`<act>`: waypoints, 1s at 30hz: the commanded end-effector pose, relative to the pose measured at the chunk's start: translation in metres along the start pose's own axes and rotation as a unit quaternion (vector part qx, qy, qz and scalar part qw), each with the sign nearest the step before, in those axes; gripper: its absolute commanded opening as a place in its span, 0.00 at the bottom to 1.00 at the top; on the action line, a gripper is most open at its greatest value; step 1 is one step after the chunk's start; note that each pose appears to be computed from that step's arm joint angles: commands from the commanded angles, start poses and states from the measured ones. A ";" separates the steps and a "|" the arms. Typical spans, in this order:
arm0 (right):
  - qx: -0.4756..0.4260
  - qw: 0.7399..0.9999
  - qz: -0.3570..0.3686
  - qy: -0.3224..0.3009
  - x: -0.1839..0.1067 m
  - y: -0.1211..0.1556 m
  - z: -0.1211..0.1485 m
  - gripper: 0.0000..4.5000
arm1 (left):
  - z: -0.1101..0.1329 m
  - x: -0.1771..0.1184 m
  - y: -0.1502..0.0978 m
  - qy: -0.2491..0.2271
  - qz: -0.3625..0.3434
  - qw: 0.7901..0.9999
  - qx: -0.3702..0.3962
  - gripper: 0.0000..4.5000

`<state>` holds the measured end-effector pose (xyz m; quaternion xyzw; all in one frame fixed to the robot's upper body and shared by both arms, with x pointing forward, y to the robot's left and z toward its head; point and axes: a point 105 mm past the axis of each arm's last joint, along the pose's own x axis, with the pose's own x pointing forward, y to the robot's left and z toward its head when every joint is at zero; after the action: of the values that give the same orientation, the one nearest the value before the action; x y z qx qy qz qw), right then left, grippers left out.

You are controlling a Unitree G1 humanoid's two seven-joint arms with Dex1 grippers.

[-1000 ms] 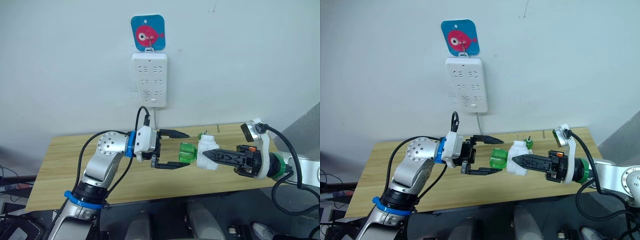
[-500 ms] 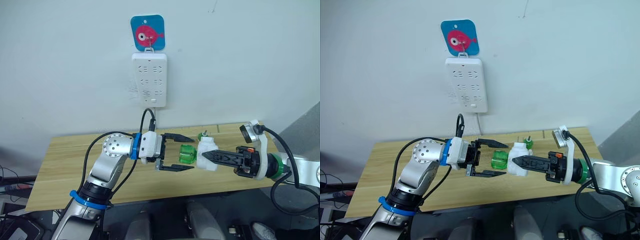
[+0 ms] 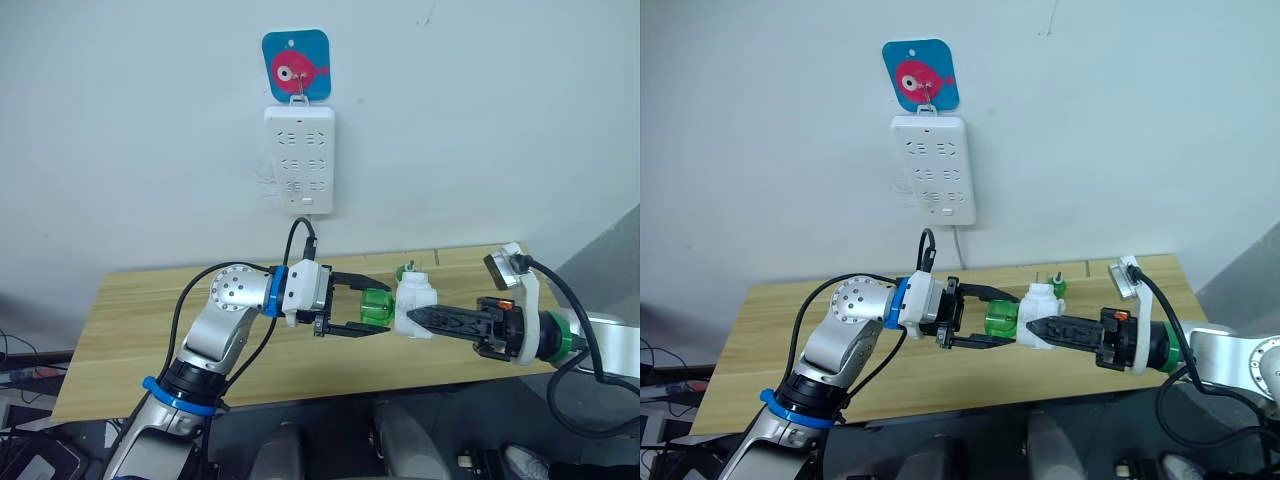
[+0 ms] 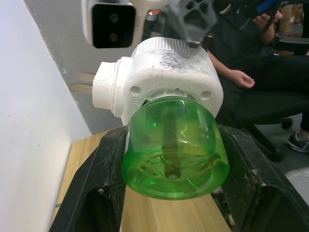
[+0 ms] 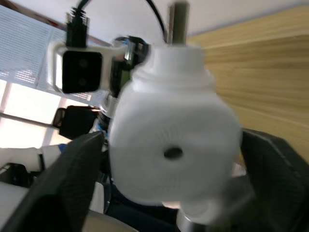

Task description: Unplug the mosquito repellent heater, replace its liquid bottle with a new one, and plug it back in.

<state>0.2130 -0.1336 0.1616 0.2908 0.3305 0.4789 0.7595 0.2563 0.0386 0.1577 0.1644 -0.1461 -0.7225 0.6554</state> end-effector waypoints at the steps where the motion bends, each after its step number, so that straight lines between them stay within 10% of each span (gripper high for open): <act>1: -0.054 0.997 -0.053 0.017 -0.017 -0.006 -0.001 1.00 | 0.009 -0.001 0.004 -0.014 0.013 1.000 0.004 0.51; 7: -0.172 0.978 -0.115 -0.018 -0.044 -0.011 0.025 0.86 | 0.005 -0.005 -0.003 -0.009 0.006 0.999 -0.045 0.51; 18: -0.247 0.968 0.001 -0.040 -0.016 0.049 0.068 0.00 | 0.004 -0.002 -0.010 -0.004 -0.041 0.998 -0.055 0.51; 30: -0.236 0.970 0.027 0.048 0.016 0.034 0.049 0.00 | 0.012 0.003 -0.010 -0.021 -0.042 0.998 -0.039 0.51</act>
<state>0.2401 -0.1138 0.2077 0.0973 0.2450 0.5656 0.7815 0.2476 0.0397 0.1512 0.1231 -0.0923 -0.7557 0.6366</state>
